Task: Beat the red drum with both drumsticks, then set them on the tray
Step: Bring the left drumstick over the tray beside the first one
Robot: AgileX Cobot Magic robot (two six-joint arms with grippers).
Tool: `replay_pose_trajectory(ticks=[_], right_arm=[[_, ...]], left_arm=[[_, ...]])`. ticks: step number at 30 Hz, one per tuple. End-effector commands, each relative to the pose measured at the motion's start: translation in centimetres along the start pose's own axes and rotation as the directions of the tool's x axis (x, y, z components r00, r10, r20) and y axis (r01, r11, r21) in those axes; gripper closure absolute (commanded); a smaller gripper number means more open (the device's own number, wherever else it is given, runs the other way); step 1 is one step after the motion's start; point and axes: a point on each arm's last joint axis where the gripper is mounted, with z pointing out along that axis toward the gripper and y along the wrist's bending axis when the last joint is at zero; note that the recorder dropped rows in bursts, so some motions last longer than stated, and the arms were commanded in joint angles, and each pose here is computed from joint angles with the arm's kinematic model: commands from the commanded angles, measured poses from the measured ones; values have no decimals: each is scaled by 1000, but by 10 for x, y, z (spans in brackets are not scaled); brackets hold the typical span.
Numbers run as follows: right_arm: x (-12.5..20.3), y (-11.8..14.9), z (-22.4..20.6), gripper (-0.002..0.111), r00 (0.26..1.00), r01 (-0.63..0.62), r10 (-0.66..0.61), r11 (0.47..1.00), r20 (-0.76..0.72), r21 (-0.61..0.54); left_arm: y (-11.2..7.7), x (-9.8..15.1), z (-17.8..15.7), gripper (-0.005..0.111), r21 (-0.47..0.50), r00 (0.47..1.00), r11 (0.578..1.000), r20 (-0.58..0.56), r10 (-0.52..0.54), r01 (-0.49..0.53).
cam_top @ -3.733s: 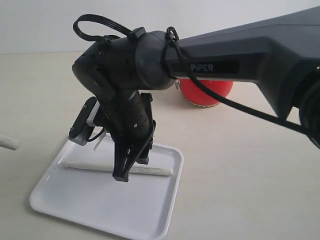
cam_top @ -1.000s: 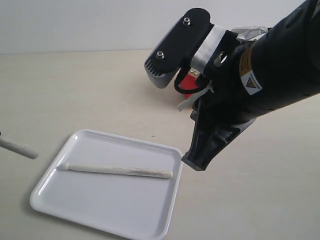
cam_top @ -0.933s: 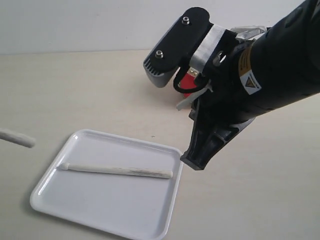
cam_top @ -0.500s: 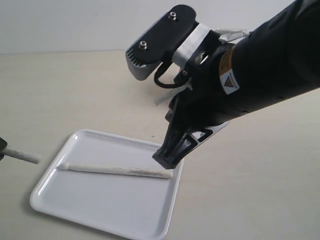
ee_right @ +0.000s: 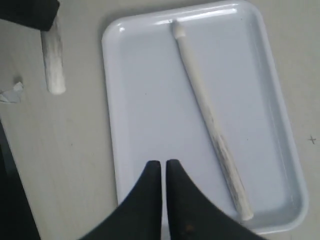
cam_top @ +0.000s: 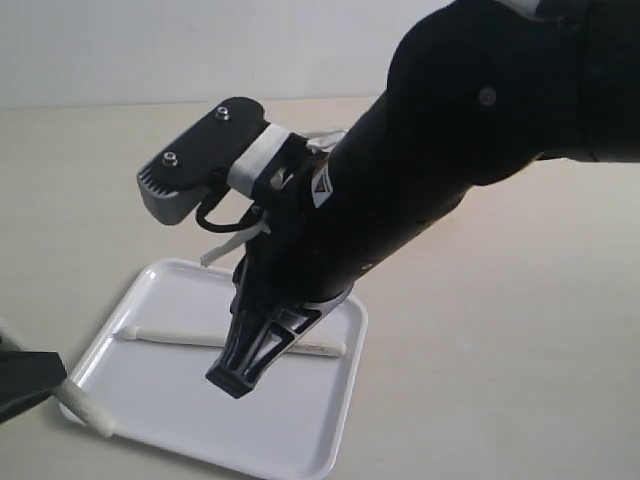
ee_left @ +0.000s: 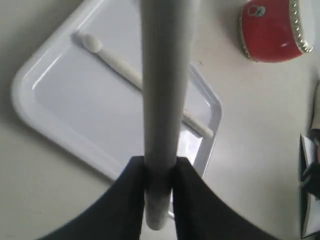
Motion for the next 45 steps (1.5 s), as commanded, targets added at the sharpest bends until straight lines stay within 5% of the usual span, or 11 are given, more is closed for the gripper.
replay_pose_trajectory(ticks=[1, 4, 8, 11, 15, 18, 22, 25, 31, 36, 45], right_arm=[[-6, 2, -6, 103, 1000, 9, -9, 1000, -5, -13], [0, 4, -6, 103, 998, 5, -8, 999, -66, -36], [4, 3, -7, 103, 993, -1, -3, 999, -117, -34], [7, -3, -26, 103, 992, -17, 27, 996, -122, 87], [9, -6, -78, 103, 1000, -6, 9, 973, -12, 230], [13, -4, -100, 103, 1000, -16, 10, 965, 26, 260], [22, -2, -124, 103, 999, -37, 23, 951, 48, 306], [30, -4, -133, 103, 997, -55, 35, 935, 63, 351], [40, -3, -133, 103, 998, -60, 43, 931, 53, 360], [41, -4, -132, 103, 998, -58, 44, 929, 47, 365], [41, -3, -132, 103, 998, -61, 45, 929, 52, 364]], left_arm=[[-20, -11, -6, 107, 48, 965, 965, 47, 256, -259], [-68, -43, -26, 107, 23, 881, 886, 116, 459, -464], [-115, -90, -44, 107, -115, 816, 821, 100, 570, -559], [-144, -116, -44, 107, -156, 764, 749, -162, 624, -645], [-155, -99, -7, 107, -38, 637, 702, -457, 621, -711], [-158, -88, 8, 107, -28, 605, 692, -513, 609, -721], [-158, -68, 24, 107, -13, 819, 884, -385, 426, -466], [-140, -48, 44, 107, 68, 950, 993, -292, 113, -97], [-110, -9, 60, 107, 142, 984, 975, -81, -160, 170], [-104, 19, 58, 107, 181, 964, 950, 34, -264, 254], [-78, 64, 71, 107, 17, 875, 891, 179, -450, 454]])
